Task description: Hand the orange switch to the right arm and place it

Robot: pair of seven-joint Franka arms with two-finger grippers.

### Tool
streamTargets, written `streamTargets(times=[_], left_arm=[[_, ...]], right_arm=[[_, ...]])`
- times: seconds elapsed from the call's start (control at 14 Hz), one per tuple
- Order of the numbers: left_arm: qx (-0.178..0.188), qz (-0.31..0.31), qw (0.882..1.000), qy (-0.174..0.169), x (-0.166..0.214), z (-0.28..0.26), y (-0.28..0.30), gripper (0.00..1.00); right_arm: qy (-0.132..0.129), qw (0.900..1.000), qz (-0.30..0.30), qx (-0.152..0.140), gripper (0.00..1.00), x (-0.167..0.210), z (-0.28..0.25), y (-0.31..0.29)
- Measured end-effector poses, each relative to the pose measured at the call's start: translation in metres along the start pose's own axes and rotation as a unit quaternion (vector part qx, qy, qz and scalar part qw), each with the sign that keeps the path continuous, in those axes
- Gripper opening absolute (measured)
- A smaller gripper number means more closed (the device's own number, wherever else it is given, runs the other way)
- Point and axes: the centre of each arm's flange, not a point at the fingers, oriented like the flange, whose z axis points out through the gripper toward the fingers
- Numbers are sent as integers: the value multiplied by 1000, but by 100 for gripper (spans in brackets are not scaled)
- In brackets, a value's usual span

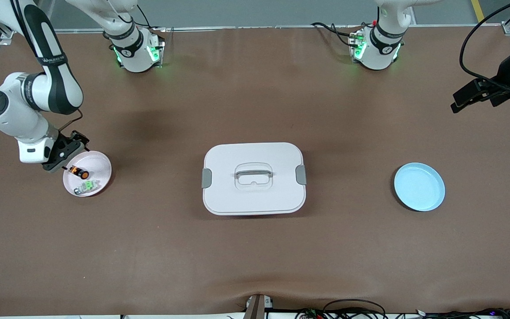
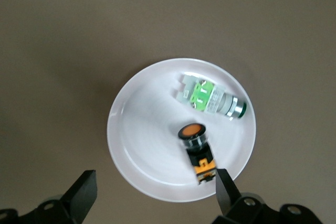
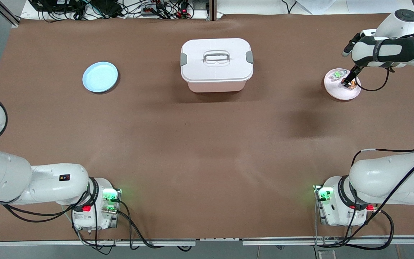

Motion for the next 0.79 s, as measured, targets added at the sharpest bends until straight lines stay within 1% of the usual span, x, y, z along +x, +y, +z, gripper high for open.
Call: streamTargets(times=[0.07, 0.21, 0.36, 0.43, 0.57, 0.71, 0.79], left_arm=[[0, 0, 1000, 0, -2, -2, 0, 100], [1, 0, 1000, 1, -5, -5, -1, 100], [1, 0, 1000, 2, -6, -7, -1, 100], [1, -1, 1000, 2, -7, -7, -1, 100], [1, -1, 1000, 2, -8, -9, -2, 100], [1, -2, 1000, 2, -8, -9, -3, 100], [1, -2, 1000, 1, -9, -10, -3, 100]], right_arm=[[-6, 999, 45, 6, 100, 0, -1, -3], [-20, 993, 117, 16, 100, 5, -2, -12], [-36, 983, 179, 24, 100, 12, -2, -25], [-40, 977, 207, 24, 100, 17, -3, -30], [-39, 963, 266, 19, 100, 23, -10, -35], [-28, 947, 318, 11, 100, 26, -26, -34], [-21, 942, 335, 6, 100, 26, -35, -32]])
